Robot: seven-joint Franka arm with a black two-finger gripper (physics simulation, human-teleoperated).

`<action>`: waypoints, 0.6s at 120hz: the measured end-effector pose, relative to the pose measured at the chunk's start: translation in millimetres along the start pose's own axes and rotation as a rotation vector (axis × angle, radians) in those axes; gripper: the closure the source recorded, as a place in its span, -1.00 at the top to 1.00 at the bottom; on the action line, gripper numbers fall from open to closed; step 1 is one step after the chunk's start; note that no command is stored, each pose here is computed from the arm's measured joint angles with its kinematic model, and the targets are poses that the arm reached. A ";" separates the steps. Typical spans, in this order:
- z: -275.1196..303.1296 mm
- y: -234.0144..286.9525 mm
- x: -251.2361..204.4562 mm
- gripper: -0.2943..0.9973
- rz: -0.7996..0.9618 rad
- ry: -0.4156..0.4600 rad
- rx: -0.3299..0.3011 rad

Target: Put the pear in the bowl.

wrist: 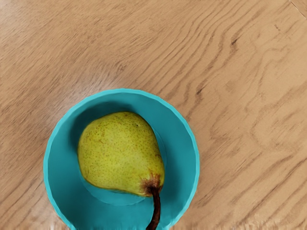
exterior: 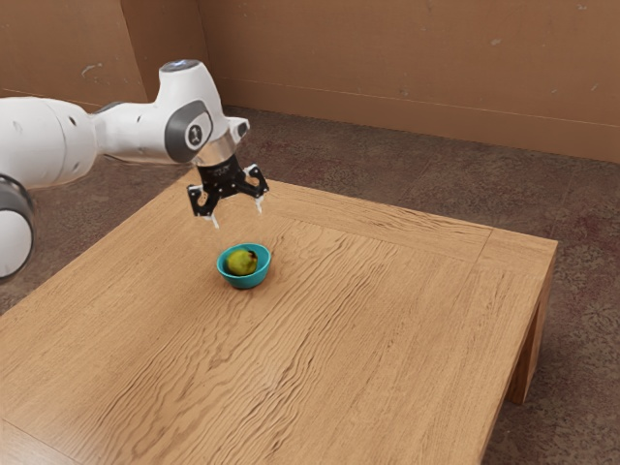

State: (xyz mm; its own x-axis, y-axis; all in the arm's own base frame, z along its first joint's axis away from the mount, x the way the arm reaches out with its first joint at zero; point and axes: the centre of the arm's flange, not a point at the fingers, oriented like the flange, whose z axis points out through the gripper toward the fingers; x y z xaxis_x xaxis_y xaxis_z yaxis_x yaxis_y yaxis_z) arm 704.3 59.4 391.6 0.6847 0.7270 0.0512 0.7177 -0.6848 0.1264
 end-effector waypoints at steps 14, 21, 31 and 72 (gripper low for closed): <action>-70.7 14.1 -51.6 0.53 0.068 -0.014 -0.007; -114.3 9.1 -75.2 0.54 0.093 -0.013 -0.006; -182.8 -4.6 -111.8 0.54 0.132 -0.003 0.002; -245.4 -18.2 -189.5 0.54 0.485 -0.028 0.105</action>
State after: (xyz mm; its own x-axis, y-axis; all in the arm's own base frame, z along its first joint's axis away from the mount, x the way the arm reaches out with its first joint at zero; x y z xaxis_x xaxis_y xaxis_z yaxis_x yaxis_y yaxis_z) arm 530.3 -53.7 622.7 0.9449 0.3232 0.0524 0.3239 -0.9461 -0.0061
